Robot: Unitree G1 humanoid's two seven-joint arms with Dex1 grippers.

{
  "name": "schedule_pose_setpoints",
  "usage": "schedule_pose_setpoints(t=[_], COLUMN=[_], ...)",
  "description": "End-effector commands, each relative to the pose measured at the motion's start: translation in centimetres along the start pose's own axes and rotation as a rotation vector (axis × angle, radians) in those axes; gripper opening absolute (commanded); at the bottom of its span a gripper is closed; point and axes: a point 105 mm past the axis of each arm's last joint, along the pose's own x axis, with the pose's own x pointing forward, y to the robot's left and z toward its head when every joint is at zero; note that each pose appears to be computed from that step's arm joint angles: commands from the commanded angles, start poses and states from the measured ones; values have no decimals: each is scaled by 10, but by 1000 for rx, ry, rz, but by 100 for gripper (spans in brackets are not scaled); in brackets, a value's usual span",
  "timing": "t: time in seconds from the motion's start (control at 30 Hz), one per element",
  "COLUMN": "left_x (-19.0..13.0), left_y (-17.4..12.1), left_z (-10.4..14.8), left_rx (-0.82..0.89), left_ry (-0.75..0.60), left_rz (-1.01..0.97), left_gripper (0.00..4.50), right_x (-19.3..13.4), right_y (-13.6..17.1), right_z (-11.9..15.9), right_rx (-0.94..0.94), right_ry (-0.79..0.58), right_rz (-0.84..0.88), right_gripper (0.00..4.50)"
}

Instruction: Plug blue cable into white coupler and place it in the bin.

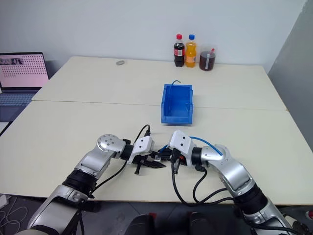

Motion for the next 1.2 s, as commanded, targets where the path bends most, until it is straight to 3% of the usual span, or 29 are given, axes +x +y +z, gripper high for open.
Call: schedule_pose_setpoints(t=[0.03, 0.63, 1.2], left_x=[4, 5, 9], left_y=[-7, -7, -4], left_z=[-8, -9, -11], left_rx=[-14, -12, -13], left_ry=[43, 47, 47], left_rz=[-39, -36, -26], left_gripper=[82, 82, 82], right_x=[5, 21, 21], right_y=[7, 22, 35], right_z=[1, -16, -68], right_rx=[-38, -33, 27], right_ry=[39, 160, 359], right_rz=[46, 220, 302], right_gripper=[0, 0, 0])
